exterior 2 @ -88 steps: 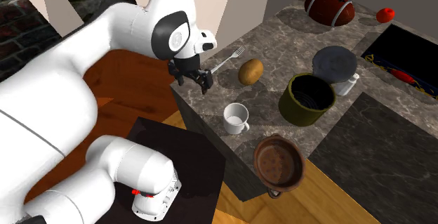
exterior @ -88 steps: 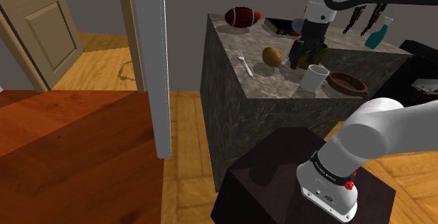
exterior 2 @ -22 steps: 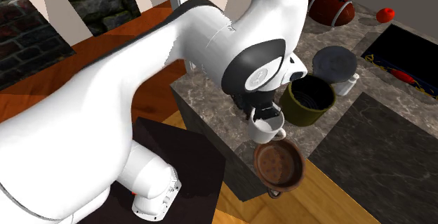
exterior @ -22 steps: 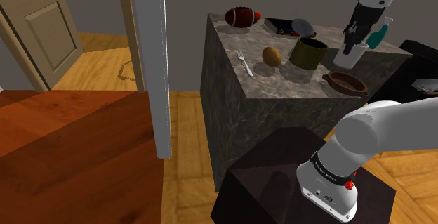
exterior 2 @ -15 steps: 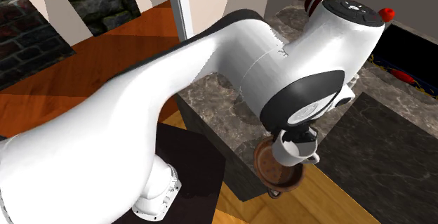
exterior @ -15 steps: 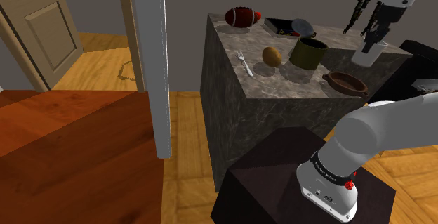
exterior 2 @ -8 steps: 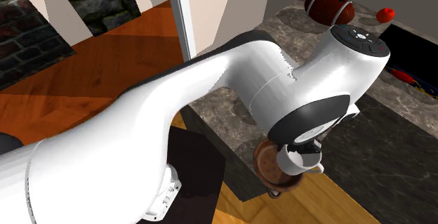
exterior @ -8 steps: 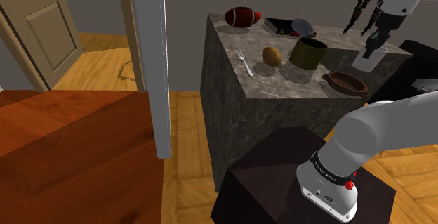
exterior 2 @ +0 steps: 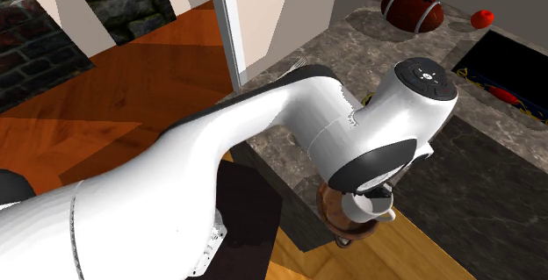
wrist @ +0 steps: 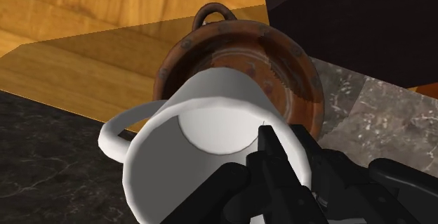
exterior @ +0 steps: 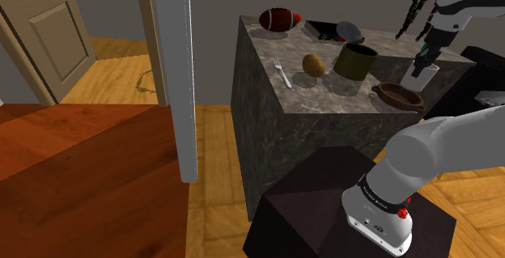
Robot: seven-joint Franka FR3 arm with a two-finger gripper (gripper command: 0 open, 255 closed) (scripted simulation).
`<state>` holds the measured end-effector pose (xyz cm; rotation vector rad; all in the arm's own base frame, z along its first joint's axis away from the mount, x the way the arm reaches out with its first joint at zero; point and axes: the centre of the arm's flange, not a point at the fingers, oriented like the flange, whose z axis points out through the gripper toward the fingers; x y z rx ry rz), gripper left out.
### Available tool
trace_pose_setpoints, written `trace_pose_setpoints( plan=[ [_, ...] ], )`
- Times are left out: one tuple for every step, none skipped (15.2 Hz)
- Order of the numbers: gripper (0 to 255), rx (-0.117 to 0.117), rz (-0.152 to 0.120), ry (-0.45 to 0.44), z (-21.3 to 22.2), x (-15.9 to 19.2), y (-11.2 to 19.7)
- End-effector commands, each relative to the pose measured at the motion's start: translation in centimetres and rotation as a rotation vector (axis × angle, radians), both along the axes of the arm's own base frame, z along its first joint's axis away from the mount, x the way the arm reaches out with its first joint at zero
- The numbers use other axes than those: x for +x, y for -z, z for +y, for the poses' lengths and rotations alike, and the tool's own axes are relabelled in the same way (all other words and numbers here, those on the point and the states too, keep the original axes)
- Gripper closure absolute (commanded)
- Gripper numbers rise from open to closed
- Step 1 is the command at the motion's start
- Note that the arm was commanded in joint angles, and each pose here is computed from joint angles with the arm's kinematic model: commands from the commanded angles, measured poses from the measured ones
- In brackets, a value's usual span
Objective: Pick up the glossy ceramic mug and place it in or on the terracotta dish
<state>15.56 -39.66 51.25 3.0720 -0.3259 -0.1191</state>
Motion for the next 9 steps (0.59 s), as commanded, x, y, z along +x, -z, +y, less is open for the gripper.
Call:
trace_pose_setpoints(
  plan=[
    [255, -0.001, -0.001, 0.000, -0.1, 0.0, 1.1],
    [255, -0.001, -0.001, 0.000, -0.1, 0.0, 1.6],
    [255, -0.001, -0.001, 0.000, -0.1, 0.0, 2.1],
    [255, -0.001, -0.001, 0.000, -0.1, 0.0, 2.7],
    [255, -0.001, -0.001, 0.000, -0.1, 0.0, 2.8],
    [255, -0.001, -0.001, 0.000, -0.1, 0.0, 2.8],
    [255, -0.001, -0.001, 0.000, -0.1, 0.0, 2.8],
    [255, -0.001, -0.001, 0.000, -0.1, 0.0, 2.8],
    [255, -0.001, -0.001, 0.000, -0.1, 0.0, 2.8]
  ],
)
